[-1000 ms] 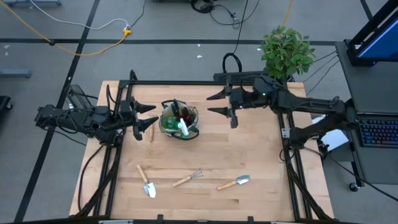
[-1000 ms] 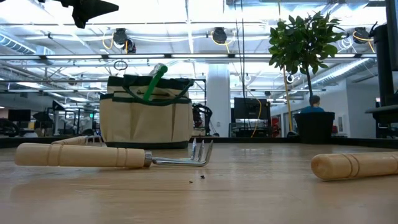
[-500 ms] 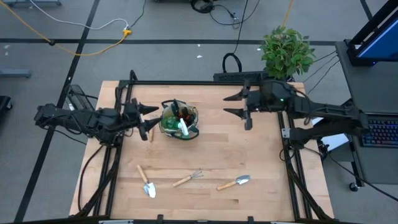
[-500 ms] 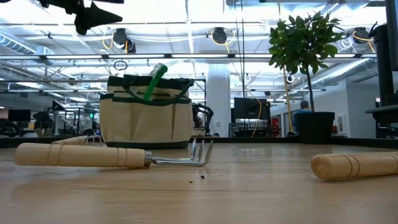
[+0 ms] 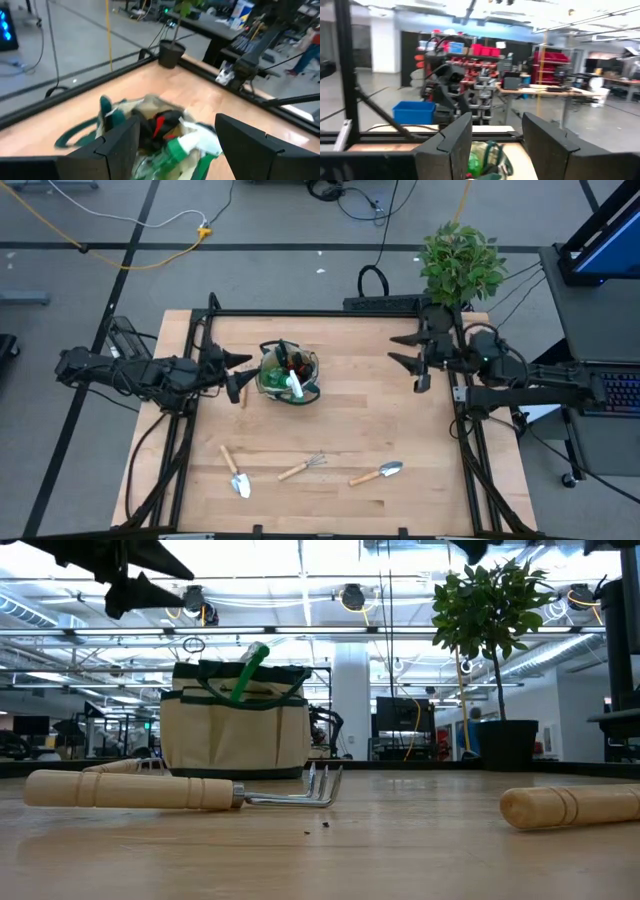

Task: Pick & Place Garden tools in Gardening bag
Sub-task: Put the top brown hand rake into the gardening bag

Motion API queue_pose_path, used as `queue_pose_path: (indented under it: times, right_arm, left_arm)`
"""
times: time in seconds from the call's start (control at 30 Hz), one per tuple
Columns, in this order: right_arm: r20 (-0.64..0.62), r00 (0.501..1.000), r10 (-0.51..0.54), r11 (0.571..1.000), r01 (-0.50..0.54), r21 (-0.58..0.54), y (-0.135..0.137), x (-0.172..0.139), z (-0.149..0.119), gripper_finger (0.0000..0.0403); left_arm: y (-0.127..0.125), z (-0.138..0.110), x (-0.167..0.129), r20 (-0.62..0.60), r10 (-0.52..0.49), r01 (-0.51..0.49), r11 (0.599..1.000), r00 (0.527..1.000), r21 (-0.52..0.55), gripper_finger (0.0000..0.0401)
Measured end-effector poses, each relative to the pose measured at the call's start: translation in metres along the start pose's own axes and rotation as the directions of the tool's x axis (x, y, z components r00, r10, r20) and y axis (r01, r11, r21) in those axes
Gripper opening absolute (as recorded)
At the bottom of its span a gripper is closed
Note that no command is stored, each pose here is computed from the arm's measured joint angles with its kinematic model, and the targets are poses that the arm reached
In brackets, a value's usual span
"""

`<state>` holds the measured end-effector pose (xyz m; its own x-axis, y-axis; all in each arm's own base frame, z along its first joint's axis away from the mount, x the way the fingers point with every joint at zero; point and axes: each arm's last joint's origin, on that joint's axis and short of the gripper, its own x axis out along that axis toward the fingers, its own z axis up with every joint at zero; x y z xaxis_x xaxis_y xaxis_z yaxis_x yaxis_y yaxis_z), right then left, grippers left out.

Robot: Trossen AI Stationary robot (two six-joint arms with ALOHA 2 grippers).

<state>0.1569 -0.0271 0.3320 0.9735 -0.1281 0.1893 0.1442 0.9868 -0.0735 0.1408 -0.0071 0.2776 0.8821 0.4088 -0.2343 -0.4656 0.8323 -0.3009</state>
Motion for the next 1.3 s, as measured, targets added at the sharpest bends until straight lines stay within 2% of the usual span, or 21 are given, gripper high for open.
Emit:
queue_pose_path:
  times: [0.33,0.63,0.8,0.9,1.2,1.3]
  right_arm:
    - [0.069,0.997,-0.030,1.000,0.030,0.001,0.001,-0.034,-0.008,0.0164]
    - [0.095,0.994,-0.059,0.998,0.057,0.028,0.001,-0.041,-0.006,0.0164]
    - [0.091,0.994,-0.059,0.998,0.057,0.028,0.001,-0.041,-0.007,0.0164]
    - [0.087,0.993,-0.082,0.996,0.080,0.030,0.000,-0.041,-0.007,0.0164]
    - [0.085,0.990,-0.113,0.993,0.110,0.033,-0.001,-0.041,-0.007,0.0164]
    - [0.085,0.990,-0.112,0.993,0.110,0.033,-0.001,-0.041,-0.007,0.0164]
  left_arm:
    - [0.011,-0.019,-0.002,-0.170,0.102,-0.115,0.991,0.980,-0.066,0.0267]
    - [0.025,-0.035,-0.009,-0.322,0.223,-0.259,0.963,0.920,-0.073,0.0267]
    - [0.032,-0.043,-0.014,-0.390,0.293,-0.331,0.943,0.873,-0.032,0.0267]
    - [0.036,-0.046,-0.017,-0.419,0.326,-0.369,0.929,0.847,-0.021,0.0267]
    - [0.041,-0.050,-0.021,-0.459,0.377,-0.477,0.870,0.804,-0.121,0.0267]
    - [0.041,-0.051,-0.021,-0.465,0.372,-0.469,0.877,0.804,-0.109,0.0267]
